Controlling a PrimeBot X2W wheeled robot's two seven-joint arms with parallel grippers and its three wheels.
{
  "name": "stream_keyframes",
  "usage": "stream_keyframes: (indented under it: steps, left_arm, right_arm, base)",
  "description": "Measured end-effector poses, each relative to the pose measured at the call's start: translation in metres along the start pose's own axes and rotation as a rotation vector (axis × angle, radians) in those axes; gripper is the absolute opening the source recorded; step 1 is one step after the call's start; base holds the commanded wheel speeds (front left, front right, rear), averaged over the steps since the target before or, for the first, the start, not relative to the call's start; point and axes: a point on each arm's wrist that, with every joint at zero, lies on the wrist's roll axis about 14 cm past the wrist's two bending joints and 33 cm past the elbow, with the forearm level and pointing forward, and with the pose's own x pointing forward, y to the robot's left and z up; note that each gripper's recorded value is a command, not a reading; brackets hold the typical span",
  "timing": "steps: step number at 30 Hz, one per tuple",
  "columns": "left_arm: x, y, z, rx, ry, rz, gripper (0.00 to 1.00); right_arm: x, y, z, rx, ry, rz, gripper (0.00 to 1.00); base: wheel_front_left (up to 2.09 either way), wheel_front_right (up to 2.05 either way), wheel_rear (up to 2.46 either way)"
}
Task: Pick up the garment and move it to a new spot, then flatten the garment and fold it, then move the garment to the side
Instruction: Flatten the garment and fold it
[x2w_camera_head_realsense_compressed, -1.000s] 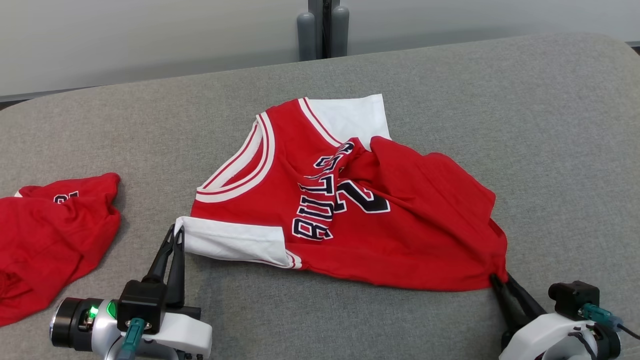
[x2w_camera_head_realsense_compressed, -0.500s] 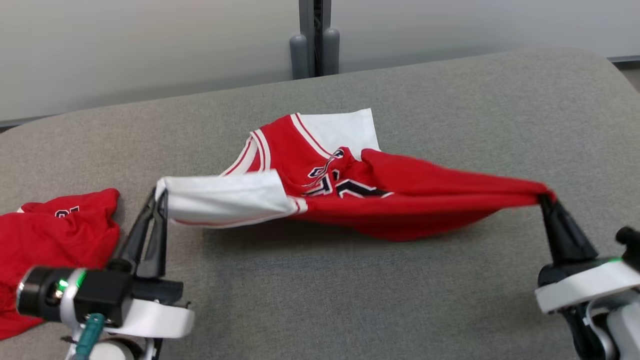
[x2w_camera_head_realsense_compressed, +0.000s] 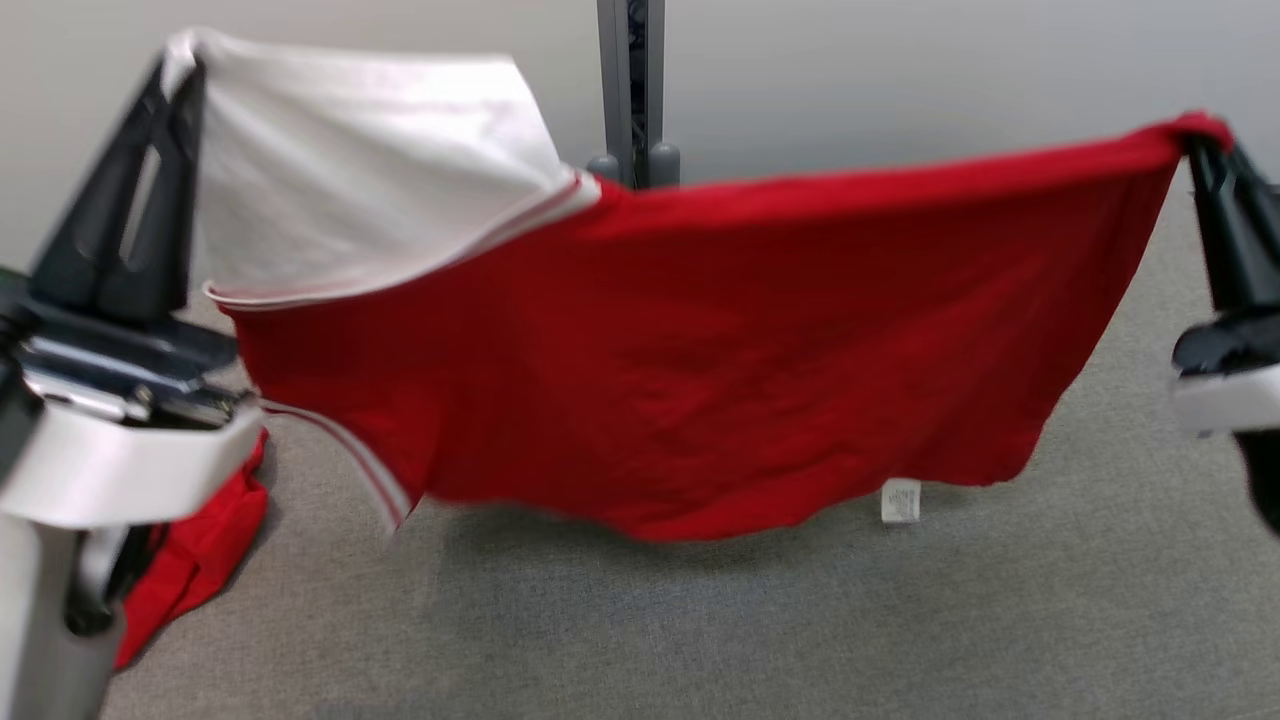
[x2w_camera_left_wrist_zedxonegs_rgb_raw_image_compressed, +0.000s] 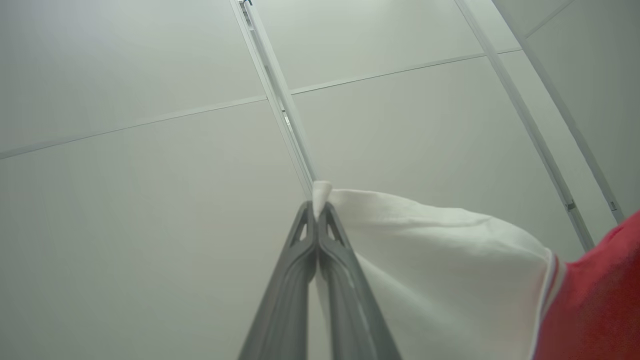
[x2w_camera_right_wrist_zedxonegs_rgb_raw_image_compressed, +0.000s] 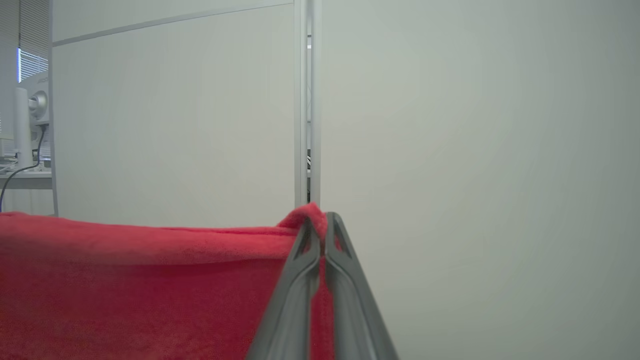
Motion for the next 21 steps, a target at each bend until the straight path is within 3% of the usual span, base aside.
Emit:
stream_keyframes:
  steps: [6, 12, 21]
  left_arm:
    - [0.030, 0.013, 0.049, 0.075, -0.116, -0.041, 0.00]
    - [0.047, 0.022, 0.066, 0.065, -0.157, -0.048, 0.00]
    - [0.081, 0.024, 0.011, 0.086, -0.030, -0.111, 0.00]
  right_arm:
    - [0.030, -0.008, 0.052, -0.091, -0.080, 0.035, 0.00]
    - [0.046, -0.014, 0.082, -0.096, -0.137, 0.028, 0.00]
    - [0.085, -0.007, 0.037, -0.089, -0.014, 0.031, 0.00]
  base:
    - [0.00, 0.00, 0.00]
    - [0.00, 0.00, 0.00]
    - [0.00, 0.00, 0.00]
